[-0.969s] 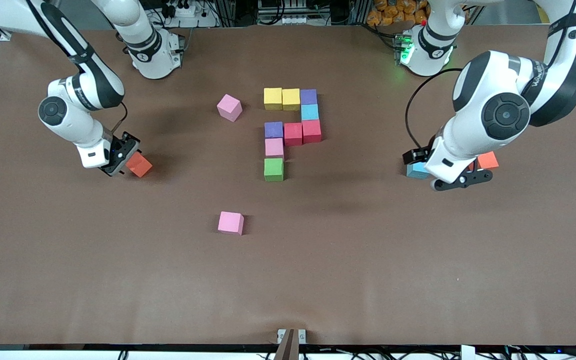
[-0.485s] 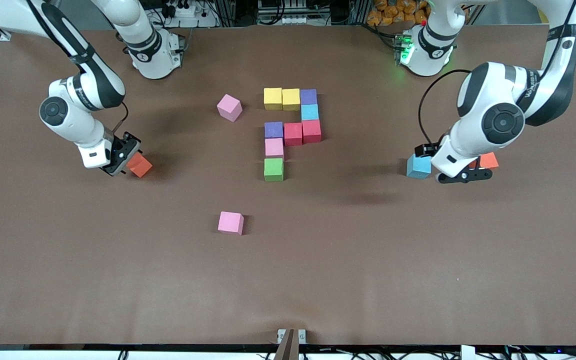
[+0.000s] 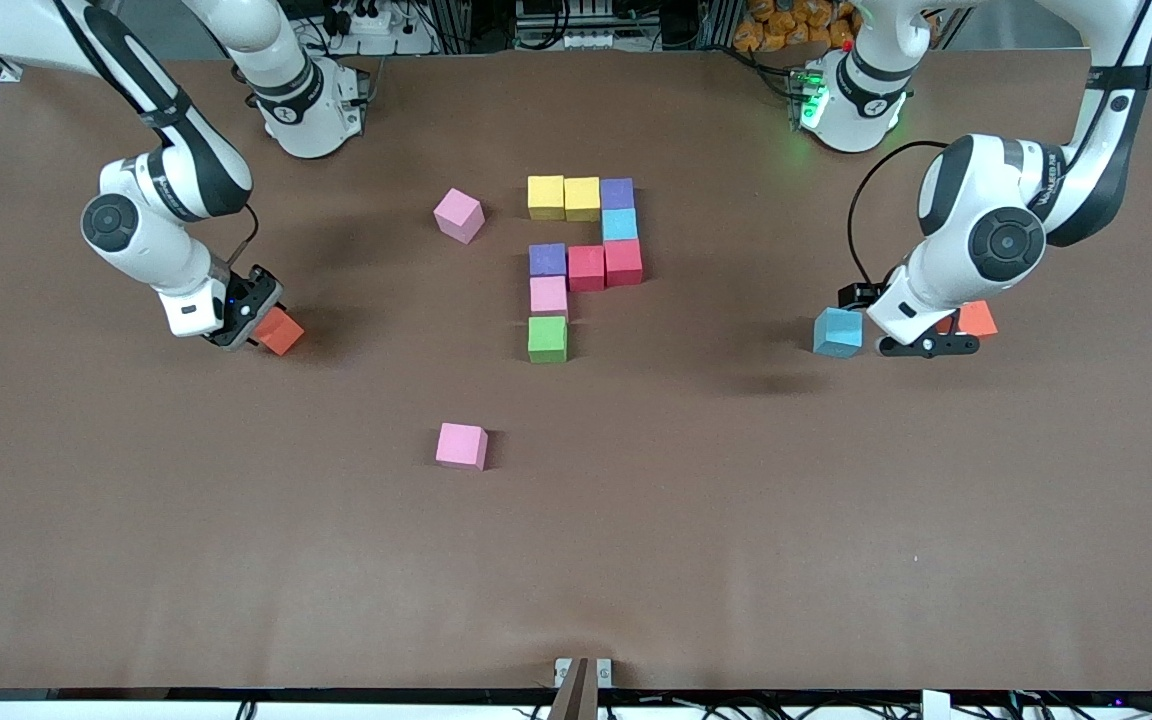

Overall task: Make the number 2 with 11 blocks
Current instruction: 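Grasp the blue cube with the left gripper while the right gripper lifts orange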

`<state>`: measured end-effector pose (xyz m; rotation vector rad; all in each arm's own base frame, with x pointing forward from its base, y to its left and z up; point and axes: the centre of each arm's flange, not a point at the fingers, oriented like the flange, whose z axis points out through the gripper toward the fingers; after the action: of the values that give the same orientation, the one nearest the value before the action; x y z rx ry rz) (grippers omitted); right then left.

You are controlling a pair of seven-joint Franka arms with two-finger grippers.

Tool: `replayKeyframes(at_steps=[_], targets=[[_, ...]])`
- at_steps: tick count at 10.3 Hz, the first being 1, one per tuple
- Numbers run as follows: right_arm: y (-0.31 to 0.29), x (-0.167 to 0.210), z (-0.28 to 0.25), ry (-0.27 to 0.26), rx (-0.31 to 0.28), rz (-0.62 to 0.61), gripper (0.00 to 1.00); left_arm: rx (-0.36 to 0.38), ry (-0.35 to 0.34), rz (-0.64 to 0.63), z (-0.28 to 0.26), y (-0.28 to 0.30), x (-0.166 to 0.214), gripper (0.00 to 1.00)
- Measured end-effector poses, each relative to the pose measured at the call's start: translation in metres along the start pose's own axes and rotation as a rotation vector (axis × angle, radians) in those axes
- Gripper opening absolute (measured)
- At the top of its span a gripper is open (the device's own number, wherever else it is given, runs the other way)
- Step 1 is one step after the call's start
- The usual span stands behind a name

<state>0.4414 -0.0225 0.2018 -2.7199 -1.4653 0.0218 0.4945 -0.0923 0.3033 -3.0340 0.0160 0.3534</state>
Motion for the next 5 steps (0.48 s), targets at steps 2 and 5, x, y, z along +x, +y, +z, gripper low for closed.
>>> replayKeyframes(at_steps=[2, 5], targets=[[0.001, 0.000, -0.001, 0.000, -0.002, 0.000, 0.59, -0.001, -0.006, 0.015, 0.013, 0.002, -0.003, 1.00], [0.006, 0.005, -0.007, 0.009, -0.018, -0.004, 0.55, -0.012, 0.002, 0.091, 0.025, 0.004, 0.003, 1.00]])
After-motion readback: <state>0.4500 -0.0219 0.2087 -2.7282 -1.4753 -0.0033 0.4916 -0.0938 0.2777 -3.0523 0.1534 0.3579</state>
